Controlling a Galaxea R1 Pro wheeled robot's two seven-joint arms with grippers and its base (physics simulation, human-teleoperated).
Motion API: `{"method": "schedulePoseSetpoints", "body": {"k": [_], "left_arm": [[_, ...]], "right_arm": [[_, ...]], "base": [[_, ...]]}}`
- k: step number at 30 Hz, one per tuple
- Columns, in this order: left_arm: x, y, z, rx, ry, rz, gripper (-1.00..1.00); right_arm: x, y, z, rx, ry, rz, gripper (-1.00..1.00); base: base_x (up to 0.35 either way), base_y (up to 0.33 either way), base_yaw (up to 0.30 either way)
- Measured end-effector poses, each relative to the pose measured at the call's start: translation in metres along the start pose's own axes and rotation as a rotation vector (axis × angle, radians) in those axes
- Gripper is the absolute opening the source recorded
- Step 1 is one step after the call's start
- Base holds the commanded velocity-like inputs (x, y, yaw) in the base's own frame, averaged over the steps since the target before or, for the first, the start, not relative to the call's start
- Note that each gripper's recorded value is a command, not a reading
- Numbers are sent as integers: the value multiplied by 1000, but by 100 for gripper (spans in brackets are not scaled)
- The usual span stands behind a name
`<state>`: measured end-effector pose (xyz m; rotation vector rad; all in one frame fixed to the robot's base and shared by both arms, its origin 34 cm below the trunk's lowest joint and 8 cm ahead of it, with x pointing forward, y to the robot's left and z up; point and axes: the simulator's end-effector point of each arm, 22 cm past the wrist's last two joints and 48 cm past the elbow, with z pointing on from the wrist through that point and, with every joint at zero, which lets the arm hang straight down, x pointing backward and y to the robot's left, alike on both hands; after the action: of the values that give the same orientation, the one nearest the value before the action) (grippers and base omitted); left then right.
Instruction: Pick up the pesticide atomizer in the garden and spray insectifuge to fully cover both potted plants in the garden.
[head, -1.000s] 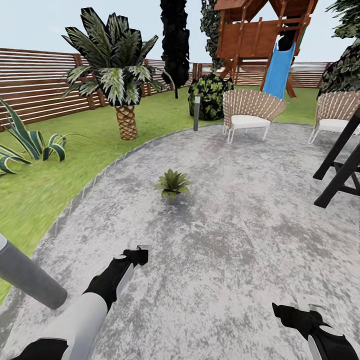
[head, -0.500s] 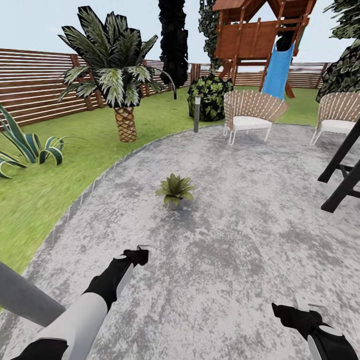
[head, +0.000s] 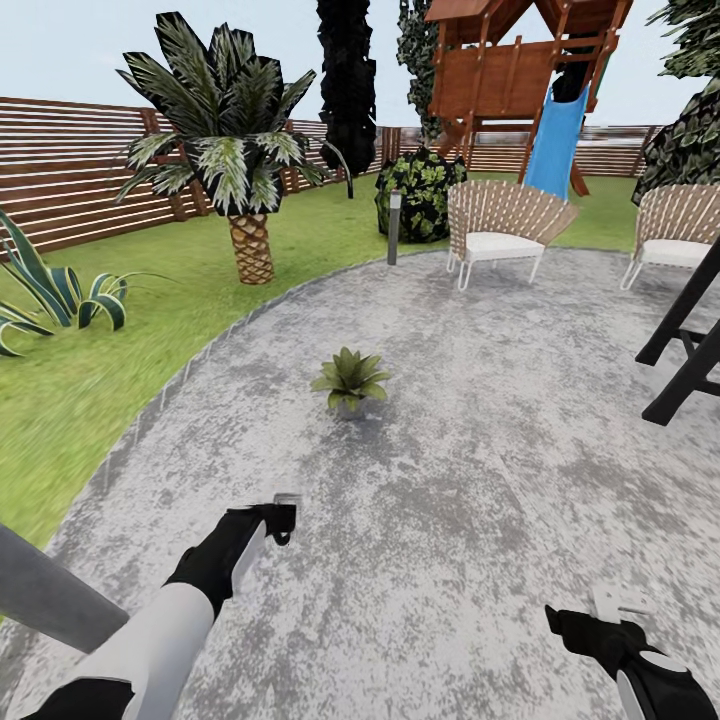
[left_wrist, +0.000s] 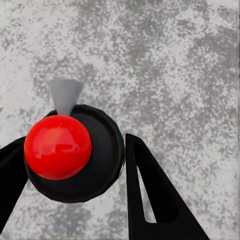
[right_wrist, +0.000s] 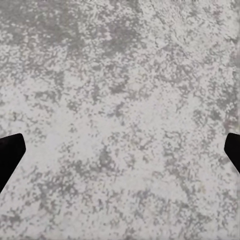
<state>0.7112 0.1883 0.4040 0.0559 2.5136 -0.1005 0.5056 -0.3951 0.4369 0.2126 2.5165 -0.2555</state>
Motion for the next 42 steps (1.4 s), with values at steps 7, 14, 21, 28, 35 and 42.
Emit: {"method": "schedulePoseSetpoints", "body": {"k": [7, 14, 21, 28, 35, 42], "left_arm": [[-57, -13, -27, 208, -124, 103, -100], [-69, -53, -65, 514, -160, 199, -100], [-29, -80, -64, 569, -98, 286, -100], [5, -112, -75, 623, -89, 379, -100], [54, -160, -93, 711, -60, 524, -100], [85, -193, -103, 778, -83, 700, -100]], "right_arm": [[-1, 0, 0, -2, -1, -7, 100], [-40, 36, 1, -152, -62, -4, 100], [-46, 87, -13, -386, -73, -19, 100], [-41, 125, -24, -508, -63, -75, 100], [-35, 166, -57, -764, -50, -115, 100], [-54, 142, -71, -852, -65, -222, 100]], "base": [[0, 0, 0], [0, 0, 0], [0, 0, 0], [0, 0, 0], [0, 0, 0], [0, 0, 0]]}}
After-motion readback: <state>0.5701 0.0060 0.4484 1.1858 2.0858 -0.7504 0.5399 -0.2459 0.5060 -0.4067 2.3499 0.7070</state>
